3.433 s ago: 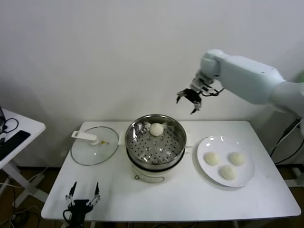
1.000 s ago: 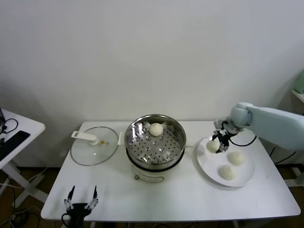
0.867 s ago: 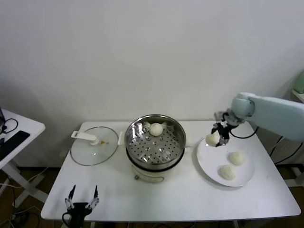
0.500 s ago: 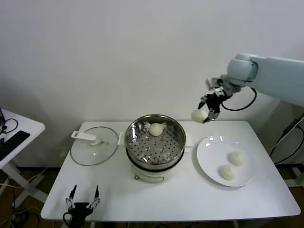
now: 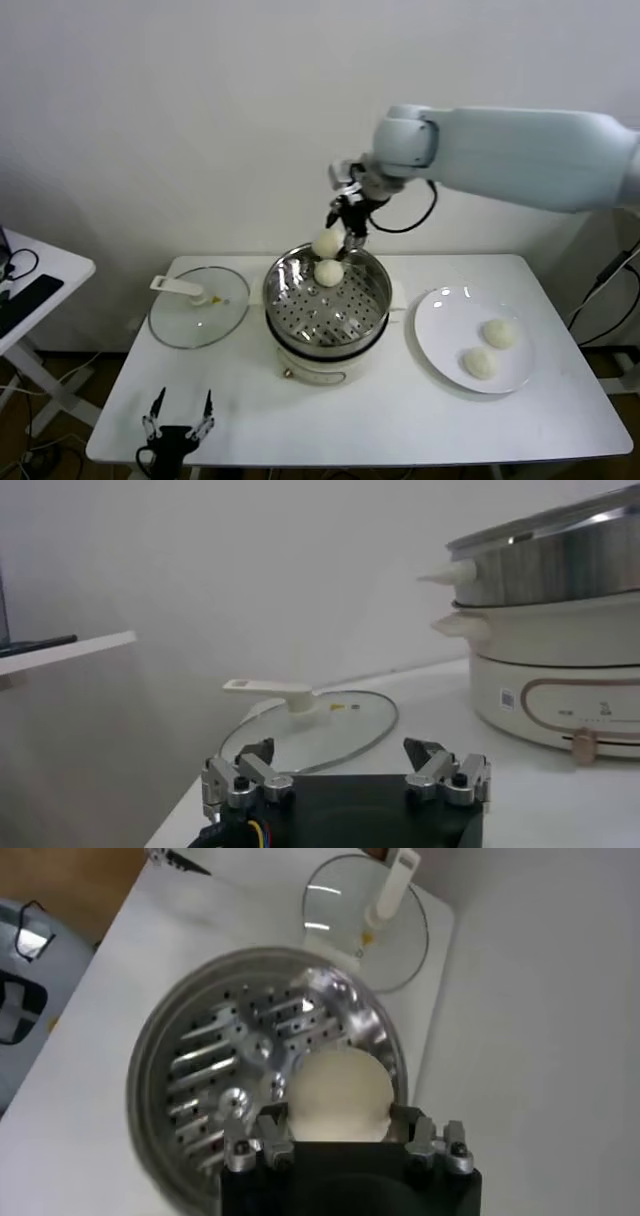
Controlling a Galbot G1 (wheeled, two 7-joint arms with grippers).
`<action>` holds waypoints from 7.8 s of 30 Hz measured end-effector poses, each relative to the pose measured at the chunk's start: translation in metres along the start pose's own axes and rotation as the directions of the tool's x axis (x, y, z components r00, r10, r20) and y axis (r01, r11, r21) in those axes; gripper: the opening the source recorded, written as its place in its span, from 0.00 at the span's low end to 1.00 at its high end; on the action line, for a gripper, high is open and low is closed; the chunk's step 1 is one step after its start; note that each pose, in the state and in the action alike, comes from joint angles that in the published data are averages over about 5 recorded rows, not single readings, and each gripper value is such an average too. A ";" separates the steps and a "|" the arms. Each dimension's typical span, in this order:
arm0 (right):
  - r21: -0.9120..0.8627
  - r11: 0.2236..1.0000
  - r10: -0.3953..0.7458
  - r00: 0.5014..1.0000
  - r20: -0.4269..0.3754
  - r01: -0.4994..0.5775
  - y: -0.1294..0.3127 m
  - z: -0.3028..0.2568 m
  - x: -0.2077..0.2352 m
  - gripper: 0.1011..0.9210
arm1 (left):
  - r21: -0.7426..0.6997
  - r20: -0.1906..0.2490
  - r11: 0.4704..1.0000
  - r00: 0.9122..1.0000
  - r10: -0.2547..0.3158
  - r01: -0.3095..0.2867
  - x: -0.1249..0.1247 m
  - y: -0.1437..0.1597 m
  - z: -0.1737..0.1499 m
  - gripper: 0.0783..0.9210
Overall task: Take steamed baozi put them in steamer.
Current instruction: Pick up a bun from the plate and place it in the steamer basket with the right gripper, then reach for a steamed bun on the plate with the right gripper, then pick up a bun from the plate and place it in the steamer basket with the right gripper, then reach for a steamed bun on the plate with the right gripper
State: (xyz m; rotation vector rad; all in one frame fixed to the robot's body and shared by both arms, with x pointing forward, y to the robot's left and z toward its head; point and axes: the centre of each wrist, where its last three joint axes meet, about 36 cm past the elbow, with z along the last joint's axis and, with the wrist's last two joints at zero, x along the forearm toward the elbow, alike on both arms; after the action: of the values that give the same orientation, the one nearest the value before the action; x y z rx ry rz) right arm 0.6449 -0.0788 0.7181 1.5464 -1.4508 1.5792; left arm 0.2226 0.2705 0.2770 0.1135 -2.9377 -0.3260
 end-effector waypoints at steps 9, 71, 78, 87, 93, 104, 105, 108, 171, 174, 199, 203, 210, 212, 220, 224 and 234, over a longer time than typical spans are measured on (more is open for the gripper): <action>0.045 0.999 -0.026 0.999 -0.024 0.027 0.009 -0.018 -0.072 0.71 | -0.006 -0.002 1.000 1.000 0.002 -0.002 -0.001 0.001 0.002 0.88; -0.218 0.951 -0.254 0.957 -0.144 0.220 0.176 0.285 -0.045 0.88 | -0.020 -0.027 1.000 1.000 -0.004 0.004 -0.004 0.002 0.011 0.88; -0.252 0.944 -0.259 0.952 -0.165 0.213 0.208 0.307 -0.071 0.88 | -0.030 -0.029 1.000 1.000 0.000 -0.001 -0.003 0.001 0.013 0.88; -0.271 0.941 -0.256 0.949 -0.183 0.202 0.233 0.318 -0.099 0.88 | -0.037 -0.028 0.999 1.000 0.006 -0.007 -0.003 -0.001 0.011 0.88; -0.282 0.941 -0.247 0.950 -0.193 0.188 0.242 0.322 -0.113 0.88 | -0.040 -0.029 0.999 1.000 0.006 -0.007 -0.002 0.000 0.011 0.88; -0.291 0.941 -0.236 0.953 -0.192 0.175 0.243 0.326 -0.115 0.65 | -0.043 -0.027 0.999 1.000 0.004 -0.005 -0.001 0.000 0.011 0.88; -0.289 0.941 -0.236 0.953 -0.190 0.175 0.242 0.326 -0.114 0.64 | -0.043 -0.027 0.999 1.000 0.004 -0.005 -0.001 0.001 0.011 0.88; -0.275 0.945 -0.233 0.955 -0.181 0.179 0.235 0.323 -0.106 0.63 | -0.044 -0.027 0.999 1.000 0.003 -0.004 -0.001 0.001 0.011 0.88; 0.896 0.413 -0.197 0.976 -0.089 0.165 0.072 -0.007 -0.101 0.73 | -0.069 -0.022 0.997 0.999 -0.034 0.032 0.004 0.008 0.014 0.88; 0.893 0.416 -0.200 0.976 -0.090 0.168 0.068 -0.004 -0.098 0.81 | -0.071 -0.022 0.997 0.999 -0.034 0.032 0.004 0.008 0.013 0.88; 0.193 0.956 -0.205 0.974 -0.094 0.219 0.063 0.200 0.021 0.88 | -0.051 0.003 0.998 1.000 -0.031 0.031 -0.006 0.003 0.012 0.88; 0.076 0.974 -0.204 0.971 -0.129 0.214 0.083 0.241 0.018 0.88 | -0.043 0.015 0.999 0.999 -0.031 0.031 -0.007 0.004 0.010 0.88; -0.073 0.975 -0.220 0.957 -0.189 0.209 0.120 0.298 -0.003 0.88 | -0.032 0.023 0.999 0.999 -0.041 0.042 -0.006 0.007 0.011 0.88; -0.105 0.973 -0.225 0.954 -0.201 0.207 0.130 0.311 -0.010 0.88 | -0.031 0.023 0.999 0.999 -0.042 0.043 -0.006 0.007 0.011 0.88; -0.188 0.963 -0.235 0.941 -0.242 0.193 0.166 0.350 -0.040 0.88 | -0.026 0.021 0.999 0.999 -0.039 0.039 -0.006 0.005 0.015 0.88; -0.210 0.961 -0.232 0.937 -0.262 0.180 0.177 0.362 -0.052 0.88 | -0.026 0.016 0.999 0.999 -0.037 0.038 -0.005 0.005 0.017 0.88; -0.263 0.953 -0.222 0.932 -0.285 0.147 0.196 0.383 -0.084 0.88 | -0.030 0.003 0.999 0.999 -0.036 0.036 0.000 0.006 0.020 0.88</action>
State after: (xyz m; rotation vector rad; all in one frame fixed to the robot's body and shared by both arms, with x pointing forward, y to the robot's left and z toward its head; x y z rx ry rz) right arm 0.6419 -0.4564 0.4948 1.1952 -1.2273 1.4045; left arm 0.2189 0.2806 0.2592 0.1618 -2.9350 -0.3763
